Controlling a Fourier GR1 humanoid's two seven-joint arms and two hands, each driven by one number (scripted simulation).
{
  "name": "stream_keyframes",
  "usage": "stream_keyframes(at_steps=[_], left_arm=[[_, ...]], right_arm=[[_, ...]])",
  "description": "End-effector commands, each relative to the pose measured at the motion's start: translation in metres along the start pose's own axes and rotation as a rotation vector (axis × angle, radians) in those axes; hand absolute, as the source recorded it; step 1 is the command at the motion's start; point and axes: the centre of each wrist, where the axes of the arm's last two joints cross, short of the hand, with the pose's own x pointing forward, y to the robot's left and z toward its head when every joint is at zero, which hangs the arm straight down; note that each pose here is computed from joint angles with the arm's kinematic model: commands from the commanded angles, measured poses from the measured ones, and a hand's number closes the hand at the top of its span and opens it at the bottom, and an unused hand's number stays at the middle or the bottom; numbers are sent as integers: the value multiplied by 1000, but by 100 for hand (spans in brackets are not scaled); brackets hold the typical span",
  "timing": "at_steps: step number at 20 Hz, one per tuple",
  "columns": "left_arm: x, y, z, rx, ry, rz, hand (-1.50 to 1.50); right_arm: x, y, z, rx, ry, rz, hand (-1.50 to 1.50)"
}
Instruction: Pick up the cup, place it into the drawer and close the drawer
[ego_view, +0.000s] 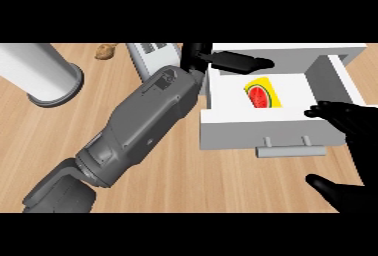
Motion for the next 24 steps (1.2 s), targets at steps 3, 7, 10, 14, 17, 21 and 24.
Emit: stream_keyframes(at_steps=[3, 7, 10, 14, 17, 21, 24], left_arm=[[0, 30, 13, 58, -8, 77, -150], [-1, 68, 26, 147, -6, 88, -150], [2, 100, 48, 160, 1, 87, -150], [19, 130, 74, 192, 8, 88, -150], [7, 151, 112, 209, 43, 102, -150], [20, 192, 144, 219, 31, 96, -150], [16, 203, 153, 212, 42, 123, -150]], right_arm=[[9, -16, 3, 101, 46, 182, 150], [9, -4, 3, 141, 77, 267, 150], [9, -23, 23, 166, 113, 309, 150], [-4, -10, 14, 177, 159, 381, 150], [-14, -19, 8, 175, 215, 405, 150], [-27, -13, -2, 186, 220, 491, 150], [-32, 6, 8, 314, 203, 652, 150]])
